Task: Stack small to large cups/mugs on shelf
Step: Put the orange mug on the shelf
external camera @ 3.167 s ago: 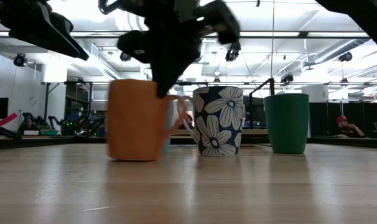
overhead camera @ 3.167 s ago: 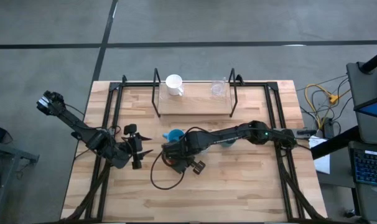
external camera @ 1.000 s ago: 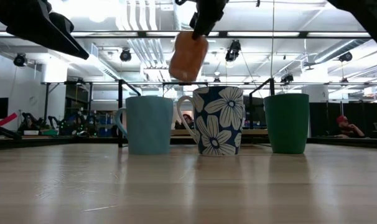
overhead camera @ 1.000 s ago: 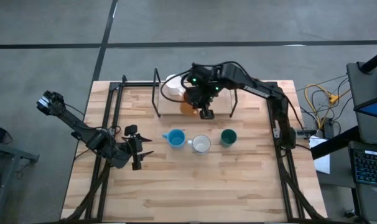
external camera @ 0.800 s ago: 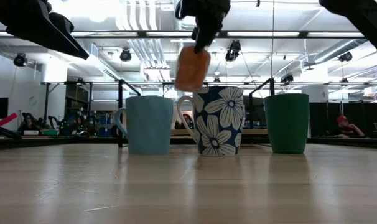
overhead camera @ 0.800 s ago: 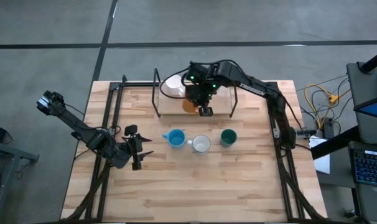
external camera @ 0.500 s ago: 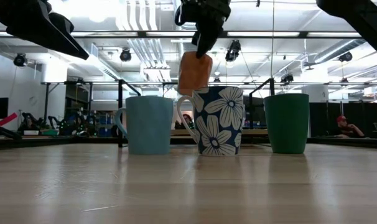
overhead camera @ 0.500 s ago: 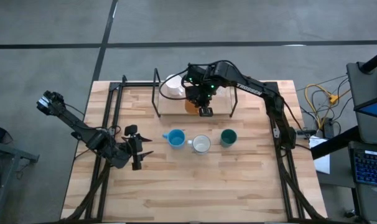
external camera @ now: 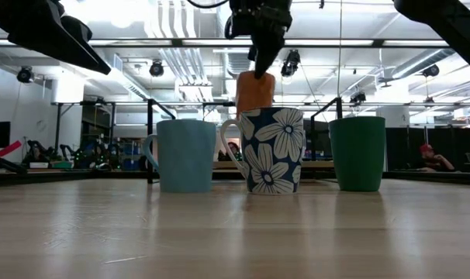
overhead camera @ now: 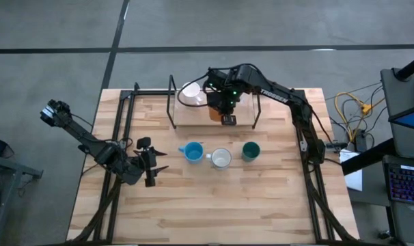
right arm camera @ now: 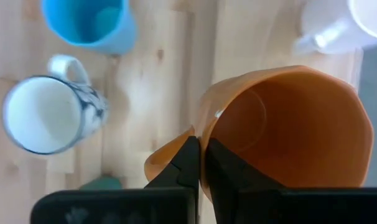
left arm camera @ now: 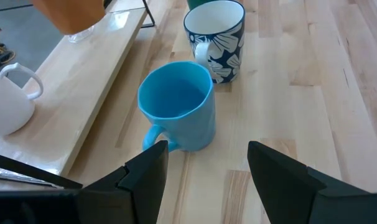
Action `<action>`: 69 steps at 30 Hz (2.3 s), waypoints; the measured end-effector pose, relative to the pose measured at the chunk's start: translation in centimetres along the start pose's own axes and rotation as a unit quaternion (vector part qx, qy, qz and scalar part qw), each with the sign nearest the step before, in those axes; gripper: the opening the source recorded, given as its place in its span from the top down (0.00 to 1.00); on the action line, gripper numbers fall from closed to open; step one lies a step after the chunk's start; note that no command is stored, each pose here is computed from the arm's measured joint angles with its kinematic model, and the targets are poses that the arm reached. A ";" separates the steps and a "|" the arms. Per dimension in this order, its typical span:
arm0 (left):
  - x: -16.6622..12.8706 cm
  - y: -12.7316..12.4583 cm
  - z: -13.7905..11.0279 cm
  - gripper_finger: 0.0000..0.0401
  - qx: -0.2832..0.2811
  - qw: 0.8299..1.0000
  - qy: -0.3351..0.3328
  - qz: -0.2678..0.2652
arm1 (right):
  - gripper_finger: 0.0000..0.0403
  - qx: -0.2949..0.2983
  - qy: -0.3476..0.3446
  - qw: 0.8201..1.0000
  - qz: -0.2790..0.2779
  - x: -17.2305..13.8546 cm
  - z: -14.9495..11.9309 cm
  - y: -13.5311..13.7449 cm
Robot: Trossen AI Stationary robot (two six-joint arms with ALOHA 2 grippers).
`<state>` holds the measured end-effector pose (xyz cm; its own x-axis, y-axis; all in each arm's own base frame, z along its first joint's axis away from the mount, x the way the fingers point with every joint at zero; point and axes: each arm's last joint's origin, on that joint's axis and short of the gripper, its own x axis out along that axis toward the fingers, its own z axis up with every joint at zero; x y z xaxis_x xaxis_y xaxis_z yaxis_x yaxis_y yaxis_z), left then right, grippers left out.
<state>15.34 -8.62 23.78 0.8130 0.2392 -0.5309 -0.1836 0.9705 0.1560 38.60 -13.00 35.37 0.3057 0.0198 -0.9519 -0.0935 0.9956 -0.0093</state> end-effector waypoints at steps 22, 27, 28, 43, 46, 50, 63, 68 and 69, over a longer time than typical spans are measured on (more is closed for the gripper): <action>0.0 0.0 0.0 0.48 0.000 1.000 0.000 0.000 | 0.98 0.038 -0.014 0.998 -0.039 1.7 -2.2 -6.0; 0.0 0.0 0.0 0.48 0.000 1.000 0.000 0.000 | 0.98 0.027 -0.018 0.998 -0.045 2.2 -2.4 -6.7; 0.0 0.0 0.0 0.48 0.000 1.000 0.000 0.000 | 0.98 0.024 -0.022 0.998 -0.048 2.2 -2.4 -6.9; 0.0 0.0 0.0 0.48 -0.001 1.000 -0.002 0.000 | 0.98 0.066 -0.064 0.993 -0.068 1.9 -3.5 -10.0; 0.0 0.0 0.0 0.48 -0.002 1.000 -0.002 0.000 | 0.98 0.072 -0.074 0.993 -0.060 1.9 -3.6 -10.2; 0.0 0.0 0.0 0.48 -0.002 1.000 -0.002 0.000 | 0.98 0.073 -0.068 0.994 -0.053 3.0 -3.3 -10.5; 0.0 0.0 0.0 0.48 0.001 1.000 0.000 0.000 | 0.98 0.074 -0.024 0.995 -0.060 5.6 -3.5 -11.5; 0.0 0.0 0.0 0.48 0.003 1.000 0.000 0.000 | 0.98 0.073 -0.024 0.995 -0.060 5.7 -3.5 -11.5; 0.0 0.0 0.0 0.48 0.003 1.000 -0.001 0.000 | 0.98 0.073 -0.025 0.995 -0.060 5.7 -3.5 -11.5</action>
<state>15.35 -8.61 23.78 0.8134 0.2399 -0.5299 -0.1814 0.9702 0.1608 38.09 -24.66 29.03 0.3529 -0.0992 -0.9304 0.0837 0.9937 -0.0742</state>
